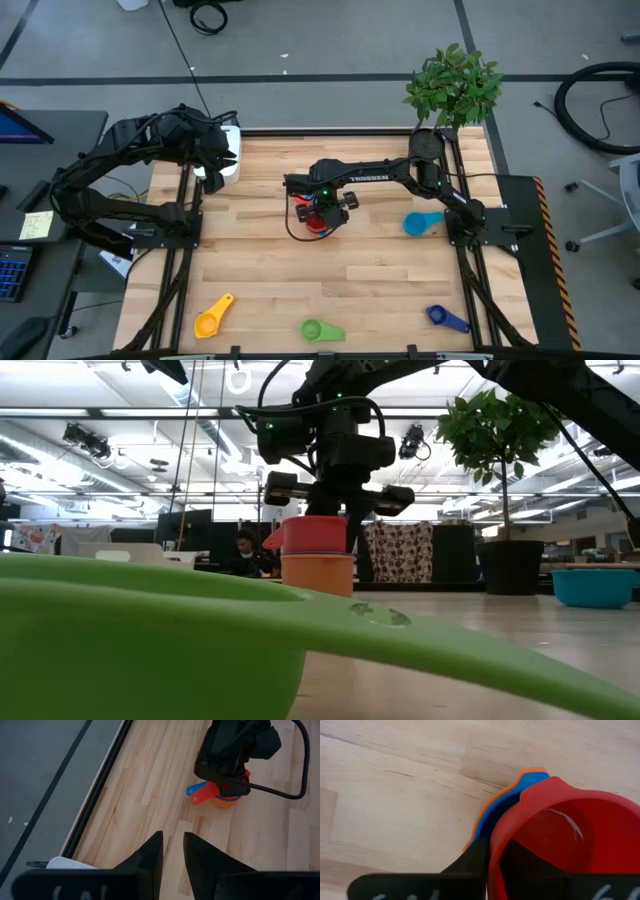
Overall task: Nest measuring cups in basket
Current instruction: Stack the red measuring cup on top of the blue measuring cup
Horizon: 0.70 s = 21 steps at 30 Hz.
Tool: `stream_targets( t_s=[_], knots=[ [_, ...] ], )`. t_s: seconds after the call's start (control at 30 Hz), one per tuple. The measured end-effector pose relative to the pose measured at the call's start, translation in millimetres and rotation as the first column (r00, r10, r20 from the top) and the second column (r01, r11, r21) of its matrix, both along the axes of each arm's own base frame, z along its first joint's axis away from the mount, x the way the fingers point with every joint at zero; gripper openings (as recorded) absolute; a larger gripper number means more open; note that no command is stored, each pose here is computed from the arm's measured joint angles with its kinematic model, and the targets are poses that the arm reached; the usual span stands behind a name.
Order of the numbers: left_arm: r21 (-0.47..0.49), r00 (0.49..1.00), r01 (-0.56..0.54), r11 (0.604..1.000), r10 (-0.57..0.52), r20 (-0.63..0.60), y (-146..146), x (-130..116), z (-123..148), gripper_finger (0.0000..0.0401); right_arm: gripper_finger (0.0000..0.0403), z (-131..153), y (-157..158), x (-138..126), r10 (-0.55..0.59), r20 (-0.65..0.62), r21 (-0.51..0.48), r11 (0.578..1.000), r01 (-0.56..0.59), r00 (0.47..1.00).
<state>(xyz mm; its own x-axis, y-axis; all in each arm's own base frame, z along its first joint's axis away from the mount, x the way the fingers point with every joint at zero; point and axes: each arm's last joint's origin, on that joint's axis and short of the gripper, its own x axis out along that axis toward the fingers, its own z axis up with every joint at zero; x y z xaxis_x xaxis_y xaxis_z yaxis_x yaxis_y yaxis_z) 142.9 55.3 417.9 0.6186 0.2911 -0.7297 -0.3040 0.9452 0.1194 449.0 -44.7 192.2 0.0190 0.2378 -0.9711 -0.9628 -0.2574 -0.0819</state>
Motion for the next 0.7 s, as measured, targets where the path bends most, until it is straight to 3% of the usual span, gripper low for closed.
stream_targets(
  t_s=[0.2, 0.5, 0.7],
  knots=[
    [0.0, 1.0, 0.0, 1.0, 0.0, 0.0, 0.0, 0.0, 0.0, 0.0082, 0.0047, 0.7, -0.9, 6.5, -0.084, 0.05, -0.006, 0.996, 0.085, 0.995],
    [0.0, 1.0, 0.0, 1.0, 0.0, 0.0, 0.0, 0.0, 0.0, 0.0082, 0.0018, 1.6, -1.7, 6.9, -0.063, 0.064, -0.01, 0.998, 0.064, 0.996],
    [0.001, 1.0, 0.001, 1.0, -0.001, -0.001, 0.1, 0.1, -0.1, 0.0082, 0.0065, 1.6, -2.7, 7.2, -0.12, 0.055, -0.002, 0.993, 0.121, 0.991]
  ],
)
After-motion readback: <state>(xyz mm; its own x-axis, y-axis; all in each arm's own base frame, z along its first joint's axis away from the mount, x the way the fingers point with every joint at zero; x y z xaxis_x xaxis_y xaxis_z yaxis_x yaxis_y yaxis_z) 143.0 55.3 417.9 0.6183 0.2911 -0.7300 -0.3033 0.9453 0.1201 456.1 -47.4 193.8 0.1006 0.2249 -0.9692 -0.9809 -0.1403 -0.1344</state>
